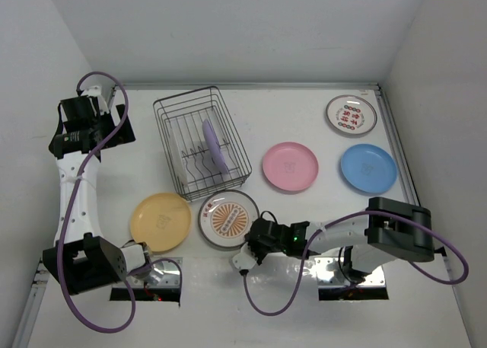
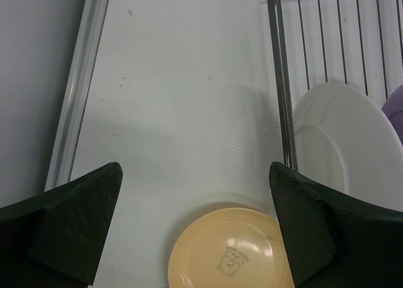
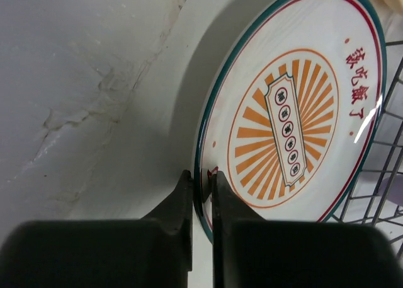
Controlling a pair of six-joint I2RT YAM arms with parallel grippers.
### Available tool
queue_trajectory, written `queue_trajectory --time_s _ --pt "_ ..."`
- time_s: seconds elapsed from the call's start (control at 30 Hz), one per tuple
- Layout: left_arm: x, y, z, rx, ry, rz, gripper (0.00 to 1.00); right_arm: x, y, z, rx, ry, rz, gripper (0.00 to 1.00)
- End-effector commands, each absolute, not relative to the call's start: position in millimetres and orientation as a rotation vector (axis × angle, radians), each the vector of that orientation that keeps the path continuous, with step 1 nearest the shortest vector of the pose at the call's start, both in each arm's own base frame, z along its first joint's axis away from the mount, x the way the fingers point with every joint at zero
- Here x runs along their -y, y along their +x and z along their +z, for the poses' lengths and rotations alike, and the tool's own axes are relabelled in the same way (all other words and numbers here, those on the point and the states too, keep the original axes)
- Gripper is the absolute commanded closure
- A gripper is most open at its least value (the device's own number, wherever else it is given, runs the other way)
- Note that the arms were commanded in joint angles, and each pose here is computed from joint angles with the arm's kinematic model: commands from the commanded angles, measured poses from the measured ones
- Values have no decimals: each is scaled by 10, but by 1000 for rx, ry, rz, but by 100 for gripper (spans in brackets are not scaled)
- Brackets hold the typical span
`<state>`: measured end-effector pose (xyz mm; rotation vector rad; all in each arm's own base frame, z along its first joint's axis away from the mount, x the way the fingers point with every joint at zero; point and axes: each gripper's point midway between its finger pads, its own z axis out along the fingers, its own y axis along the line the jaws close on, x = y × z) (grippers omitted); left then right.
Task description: Load the plates into the dish rack
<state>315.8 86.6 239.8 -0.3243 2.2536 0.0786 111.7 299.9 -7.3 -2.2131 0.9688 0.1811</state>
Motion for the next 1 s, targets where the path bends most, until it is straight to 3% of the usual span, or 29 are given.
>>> queue_trajectory --time_s 0.0,0.4,0.67,0.97 --pt "-904 3180 2550 -2202 -309 90 1 -2775 1092 -287 -1033 -2306 153 99" --pt "-904 3189 2539 -2205 -310 87 1 -3323 999 609 -1169 -2107 409 100" --pt "-892 3213 2566 -2190 -309 76 1 -3436 966 1149 -1370 -1890 740 100" --pt "-896 3219 2560 -2190 -310 77 1 -3560 1313 1882 -1568 -1462 1065 100"
